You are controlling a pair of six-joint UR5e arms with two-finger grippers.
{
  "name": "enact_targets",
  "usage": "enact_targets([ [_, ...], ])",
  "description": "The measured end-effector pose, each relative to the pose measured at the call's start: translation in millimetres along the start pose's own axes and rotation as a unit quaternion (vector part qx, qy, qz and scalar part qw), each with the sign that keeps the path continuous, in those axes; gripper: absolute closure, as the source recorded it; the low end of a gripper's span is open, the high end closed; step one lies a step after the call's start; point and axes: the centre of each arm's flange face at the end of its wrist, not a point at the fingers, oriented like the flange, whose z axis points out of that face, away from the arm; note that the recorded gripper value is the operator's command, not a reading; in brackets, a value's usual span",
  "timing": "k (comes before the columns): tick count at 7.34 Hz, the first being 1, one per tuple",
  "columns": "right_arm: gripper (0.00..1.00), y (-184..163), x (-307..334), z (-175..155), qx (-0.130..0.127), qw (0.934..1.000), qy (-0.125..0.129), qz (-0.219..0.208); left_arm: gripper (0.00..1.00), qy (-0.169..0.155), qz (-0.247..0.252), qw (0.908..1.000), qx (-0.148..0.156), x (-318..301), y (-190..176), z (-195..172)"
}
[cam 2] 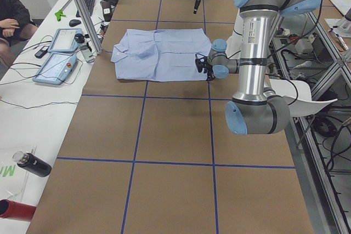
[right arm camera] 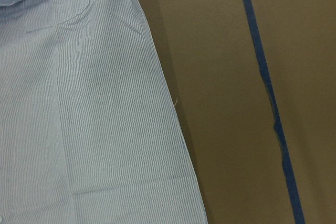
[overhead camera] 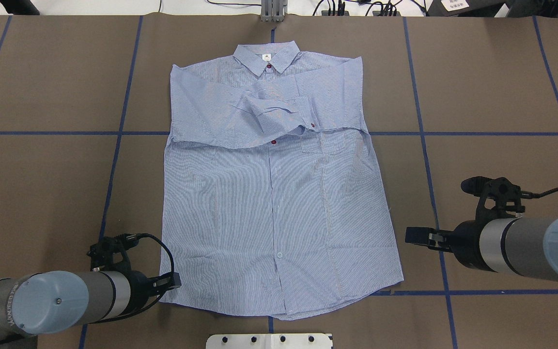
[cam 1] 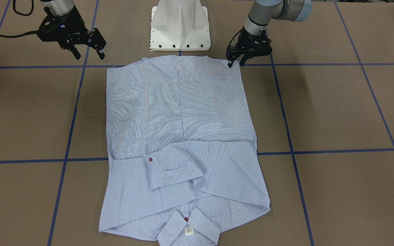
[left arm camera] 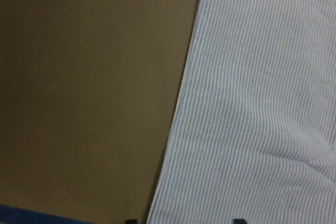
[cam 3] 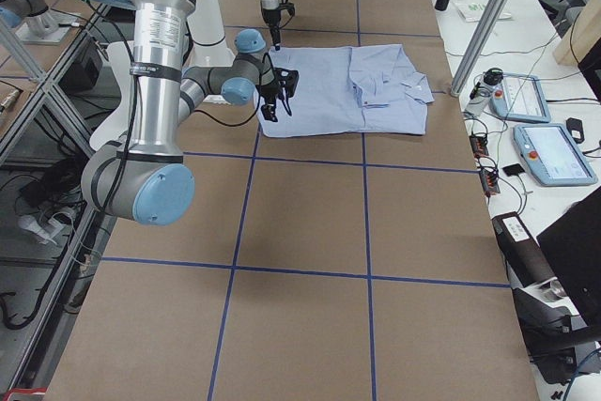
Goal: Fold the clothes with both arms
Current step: 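Lower the left gripper to the hem corner nearest it while the right gripper waits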
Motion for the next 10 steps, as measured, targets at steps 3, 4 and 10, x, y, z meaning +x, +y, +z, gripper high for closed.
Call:
enact_targets([
  [3,0.00,0.1,0.2,0.0,0.000,1.0000,0.000,0.000,0.40,-0.006,0.003,1.0000,-0.004,-2.8,5.5,5.9],
  [4,0.00,0.1,0.2,0.0,0.000,1.0000,0.000,0.000,0.69,-0.006,0.004,1.0000,-0.005,-3.0,7.4,6.9],
  [10,0.00,2.2,0.6,2.4,-0.003,1.0000,0.002,0.001,1.00,-0.005,0.009,0.9999,-0.011,4.6,12.0,-2.5],
])
